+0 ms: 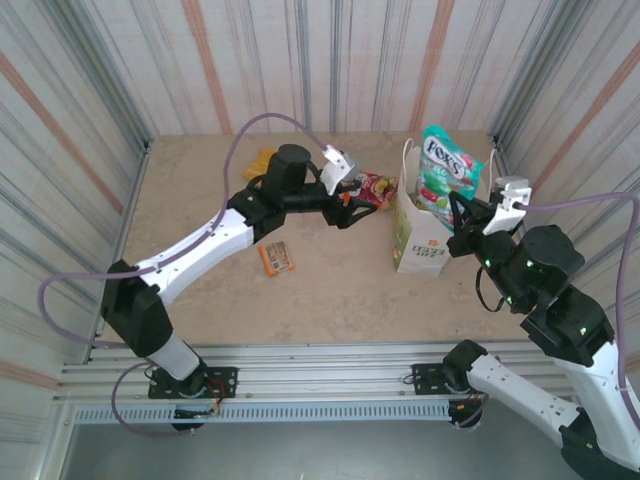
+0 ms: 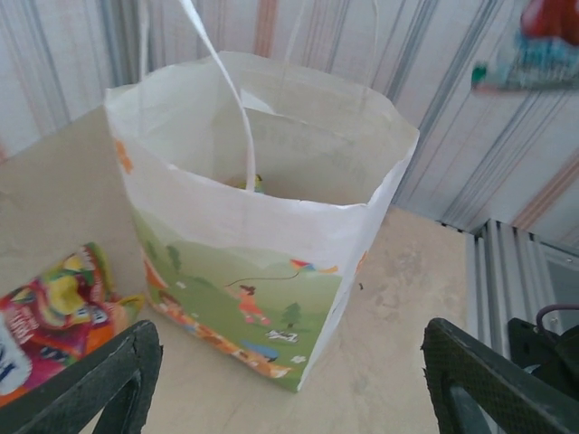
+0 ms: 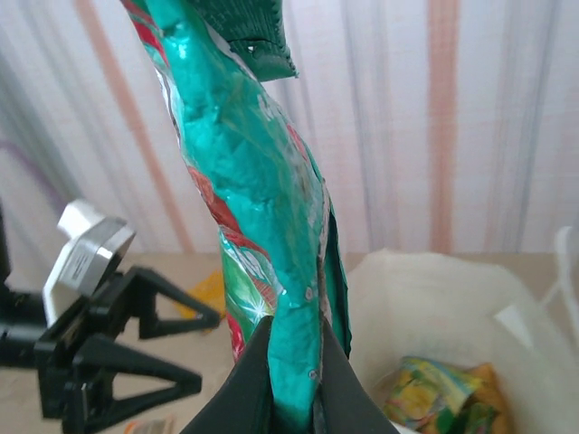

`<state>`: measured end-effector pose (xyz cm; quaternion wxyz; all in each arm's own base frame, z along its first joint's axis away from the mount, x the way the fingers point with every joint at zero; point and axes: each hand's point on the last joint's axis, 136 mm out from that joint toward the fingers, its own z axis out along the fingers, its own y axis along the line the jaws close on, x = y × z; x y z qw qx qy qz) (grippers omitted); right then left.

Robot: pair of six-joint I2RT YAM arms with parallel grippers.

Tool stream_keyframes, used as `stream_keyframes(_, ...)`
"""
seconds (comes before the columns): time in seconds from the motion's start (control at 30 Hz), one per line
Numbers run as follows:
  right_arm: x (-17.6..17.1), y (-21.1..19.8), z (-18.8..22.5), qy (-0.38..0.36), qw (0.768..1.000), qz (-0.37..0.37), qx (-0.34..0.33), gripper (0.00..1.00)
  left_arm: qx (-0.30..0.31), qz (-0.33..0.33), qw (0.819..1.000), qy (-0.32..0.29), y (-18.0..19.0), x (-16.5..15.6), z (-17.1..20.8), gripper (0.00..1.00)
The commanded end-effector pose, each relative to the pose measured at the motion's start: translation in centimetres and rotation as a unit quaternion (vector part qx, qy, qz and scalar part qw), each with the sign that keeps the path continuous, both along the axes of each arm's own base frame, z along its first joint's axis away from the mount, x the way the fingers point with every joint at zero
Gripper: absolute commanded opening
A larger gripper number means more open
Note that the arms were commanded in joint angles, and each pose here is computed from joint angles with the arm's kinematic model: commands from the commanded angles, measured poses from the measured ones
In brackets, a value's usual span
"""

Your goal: Place the snacks into the paper bag

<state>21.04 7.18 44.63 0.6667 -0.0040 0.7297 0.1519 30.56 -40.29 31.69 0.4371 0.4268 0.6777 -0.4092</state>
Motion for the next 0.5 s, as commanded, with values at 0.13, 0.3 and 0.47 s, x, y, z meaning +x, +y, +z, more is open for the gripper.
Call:
stream_keyframes(0.13,2.0,-3.1,2.4,-0.025,0.994,-0.104,-0.028,0.0,-0.059,-0.034,0.998,-0.001,-3.5,0.4,3.6,0.76)
stream_keyframes(0.3,4.6,-3.0,0.4,0.033,0.994,-0.099,-0.035,0.0,-0.064,-0.001,0.998,0.004,-5.0,2.5,3.7,0.74)
stream_keyframes(0.47,7.4,-2.8,-2.2,0.105,0.992,-0.065,0.01,0.0,-0.07,0.02,0.997,0.012,-6.0,4.2,3.4,0.7)
